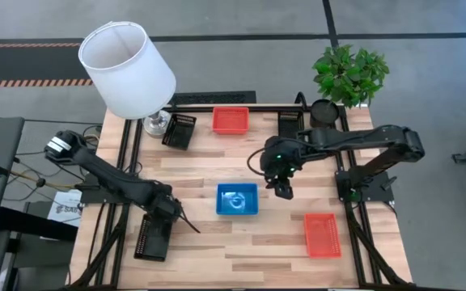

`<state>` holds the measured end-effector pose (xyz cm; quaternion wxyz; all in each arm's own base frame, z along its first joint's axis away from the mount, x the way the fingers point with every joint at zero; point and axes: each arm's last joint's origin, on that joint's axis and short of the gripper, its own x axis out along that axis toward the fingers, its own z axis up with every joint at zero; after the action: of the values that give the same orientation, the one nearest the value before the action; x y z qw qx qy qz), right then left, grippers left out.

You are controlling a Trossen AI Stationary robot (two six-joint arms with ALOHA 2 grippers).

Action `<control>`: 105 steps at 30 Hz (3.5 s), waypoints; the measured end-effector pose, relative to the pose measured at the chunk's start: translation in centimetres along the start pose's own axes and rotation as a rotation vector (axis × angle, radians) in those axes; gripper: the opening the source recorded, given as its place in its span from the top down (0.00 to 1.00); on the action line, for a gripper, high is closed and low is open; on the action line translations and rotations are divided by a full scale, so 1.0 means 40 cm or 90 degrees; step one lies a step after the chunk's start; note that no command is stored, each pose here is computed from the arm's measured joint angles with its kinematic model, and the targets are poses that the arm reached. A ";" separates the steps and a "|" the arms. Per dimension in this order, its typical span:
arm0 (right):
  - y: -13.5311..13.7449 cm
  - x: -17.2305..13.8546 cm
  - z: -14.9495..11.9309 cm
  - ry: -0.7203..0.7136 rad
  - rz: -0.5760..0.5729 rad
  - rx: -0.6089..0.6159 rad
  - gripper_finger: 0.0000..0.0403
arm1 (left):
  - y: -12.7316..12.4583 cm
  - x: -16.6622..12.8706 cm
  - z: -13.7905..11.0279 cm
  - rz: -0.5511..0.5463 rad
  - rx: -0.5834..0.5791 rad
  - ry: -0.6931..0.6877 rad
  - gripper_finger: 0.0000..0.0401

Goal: Stack baskets by color
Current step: Stack the bottom left black bin on the top right black bin

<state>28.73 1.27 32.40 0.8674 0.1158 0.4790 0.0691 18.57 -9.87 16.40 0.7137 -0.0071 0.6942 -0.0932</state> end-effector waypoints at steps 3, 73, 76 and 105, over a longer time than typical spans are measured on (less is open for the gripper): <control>0.010 -0.029 -0.013 -0.006 -0.022 -0.002 0.56 | -0.003 0.020 0.012 -0.006 0.003 0.007 0.47; -0.105 -0.055 -0.067 -0.372 -0.311 0.050 0.41 | 0.413 -0.385 0.324 0.297 -0.562 -0.485 1.00; -0.118 -0.038 -0.023 -0.348 -0.322 0.050 0.32 | 0.423 -0.378 0.318 0.296 -0.568 -0.466 1.00; -0.189 0.114 0.092 -0.148 -0.383 0.094 0.96 | 0.430 -0.386 0.323 0.258 -0.471 -0.463 0.89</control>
<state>34.35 -5.46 28.56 0.8872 0.0389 0.3929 -0.2389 33.22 7.68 29.74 0.8608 -0.1556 0.3772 0.3042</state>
